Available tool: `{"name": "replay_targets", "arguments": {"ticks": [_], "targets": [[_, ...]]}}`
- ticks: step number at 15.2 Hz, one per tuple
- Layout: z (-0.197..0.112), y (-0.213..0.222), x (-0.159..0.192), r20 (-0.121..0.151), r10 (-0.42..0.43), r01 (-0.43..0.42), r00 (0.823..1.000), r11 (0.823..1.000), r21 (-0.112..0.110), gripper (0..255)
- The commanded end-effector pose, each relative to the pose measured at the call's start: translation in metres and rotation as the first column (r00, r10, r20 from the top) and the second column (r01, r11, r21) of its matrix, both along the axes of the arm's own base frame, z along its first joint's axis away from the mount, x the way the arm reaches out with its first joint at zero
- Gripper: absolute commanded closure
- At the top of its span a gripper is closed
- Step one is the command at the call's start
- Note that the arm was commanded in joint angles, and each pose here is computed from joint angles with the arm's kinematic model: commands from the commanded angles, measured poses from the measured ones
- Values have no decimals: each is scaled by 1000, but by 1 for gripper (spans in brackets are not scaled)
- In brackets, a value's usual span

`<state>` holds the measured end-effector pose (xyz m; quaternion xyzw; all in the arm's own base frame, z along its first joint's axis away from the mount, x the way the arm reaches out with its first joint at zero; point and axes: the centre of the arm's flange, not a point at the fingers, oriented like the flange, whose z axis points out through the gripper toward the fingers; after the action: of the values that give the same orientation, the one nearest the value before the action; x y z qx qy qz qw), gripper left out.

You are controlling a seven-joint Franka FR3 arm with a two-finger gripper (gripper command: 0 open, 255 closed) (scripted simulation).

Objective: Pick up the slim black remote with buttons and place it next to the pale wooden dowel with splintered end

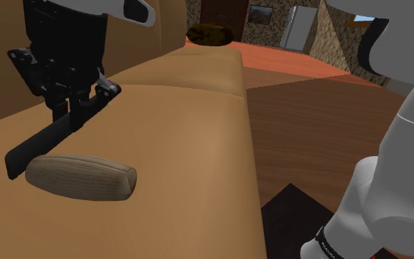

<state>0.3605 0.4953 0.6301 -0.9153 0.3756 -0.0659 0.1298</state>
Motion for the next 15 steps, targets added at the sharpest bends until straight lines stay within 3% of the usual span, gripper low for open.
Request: {"name": "replay_targets", "arguments": {"ticks": [1, 7, 8, 13, 15], "targets": [[-7, 0, 0, 1, 0, 0, 1000, 1000, 1, 255], [-7, 0, 0, 1, 0, 0, 1000, 1000, 1, 255], [-7, -1, -1, 1, 0, 0, 1000, 1000, 1, 0], [-7, 0, 0, 1, 0, 0, 1000, 1000, 1, 0], [19, -5, -6, 1, 0, 0, 1000, 1000, 1, 0]]}}
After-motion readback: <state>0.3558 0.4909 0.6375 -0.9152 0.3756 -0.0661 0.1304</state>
